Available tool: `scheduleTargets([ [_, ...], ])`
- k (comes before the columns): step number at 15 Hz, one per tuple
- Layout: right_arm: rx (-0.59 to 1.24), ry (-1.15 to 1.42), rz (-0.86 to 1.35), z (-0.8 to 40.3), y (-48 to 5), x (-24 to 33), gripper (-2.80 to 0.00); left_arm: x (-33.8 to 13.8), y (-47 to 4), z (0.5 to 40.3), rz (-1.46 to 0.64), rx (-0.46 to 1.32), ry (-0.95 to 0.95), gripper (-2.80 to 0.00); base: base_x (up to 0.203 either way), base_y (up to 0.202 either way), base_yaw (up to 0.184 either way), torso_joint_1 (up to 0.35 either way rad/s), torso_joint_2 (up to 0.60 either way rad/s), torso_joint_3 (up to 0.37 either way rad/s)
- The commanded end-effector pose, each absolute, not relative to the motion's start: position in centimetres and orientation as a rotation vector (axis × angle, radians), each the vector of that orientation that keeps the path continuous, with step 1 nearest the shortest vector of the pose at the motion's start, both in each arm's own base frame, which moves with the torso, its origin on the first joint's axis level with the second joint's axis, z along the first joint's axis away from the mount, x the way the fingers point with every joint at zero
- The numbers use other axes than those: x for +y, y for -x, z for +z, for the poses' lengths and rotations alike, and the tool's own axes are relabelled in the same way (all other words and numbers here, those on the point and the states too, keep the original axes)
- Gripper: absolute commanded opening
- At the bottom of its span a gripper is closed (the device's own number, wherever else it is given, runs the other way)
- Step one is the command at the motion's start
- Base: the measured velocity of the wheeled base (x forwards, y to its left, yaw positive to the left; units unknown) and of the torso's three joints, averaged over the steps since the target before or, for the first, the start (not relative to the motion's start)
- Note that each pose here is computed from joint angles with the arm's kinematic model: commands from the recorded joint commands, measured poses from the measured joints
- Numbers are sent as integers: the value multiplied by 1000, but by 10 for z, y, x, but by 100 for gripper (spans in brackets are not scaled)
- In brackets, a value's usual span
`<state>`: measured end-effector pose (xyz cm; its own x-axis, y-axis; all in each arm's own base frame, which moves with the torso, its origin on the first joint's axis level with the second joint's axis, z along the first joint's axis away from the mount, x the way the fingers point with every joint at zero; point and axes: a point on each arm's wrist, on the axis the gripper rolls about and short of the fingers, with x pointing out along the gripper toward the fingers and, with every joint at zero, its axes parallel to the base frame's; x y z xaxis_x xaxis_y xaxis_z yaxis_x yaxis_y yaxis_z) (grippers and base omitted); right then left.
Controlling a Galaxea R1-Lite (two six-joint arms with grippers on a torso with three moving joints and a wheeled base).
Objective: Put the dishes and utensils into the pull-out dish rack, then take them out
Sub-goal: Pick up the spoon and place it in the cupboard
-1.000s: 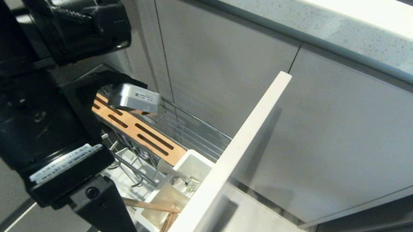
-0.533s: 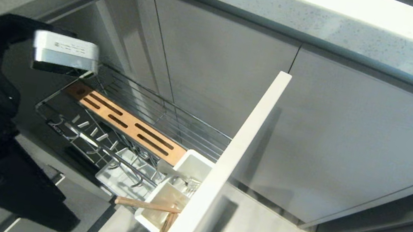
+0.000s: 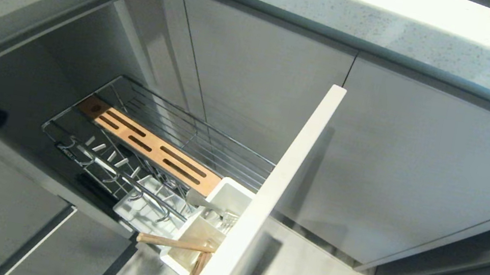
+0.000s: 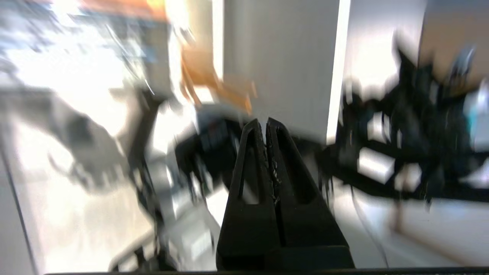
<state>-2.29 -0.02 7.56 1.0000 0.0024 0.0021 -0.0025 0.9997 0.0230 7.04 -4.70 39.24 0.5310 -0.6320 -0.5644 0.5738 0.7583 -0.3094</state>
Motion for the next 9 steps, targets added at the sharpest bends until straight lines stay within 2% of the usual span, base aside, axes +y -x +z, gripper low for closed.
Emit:
scheduleTargets([
  [1, 0, -23, 3, 75, 23, 0, -280, -25, -44, 404, -627, 547, 152, -280, 0, 0, 0, 0, 0, 0],
  [6, 0, -23, 3, 75, 23, 0, -280, -7, -6, 431, -388, 174, 310, -280, 0, 0, 0, 0, 0, 0],
  [9, 0, -23, 3, 75, 23, 0, -280, -2, 3, 446, -84, -49, 397, -280, 0, 0, 0, 0, 0, 0],
])
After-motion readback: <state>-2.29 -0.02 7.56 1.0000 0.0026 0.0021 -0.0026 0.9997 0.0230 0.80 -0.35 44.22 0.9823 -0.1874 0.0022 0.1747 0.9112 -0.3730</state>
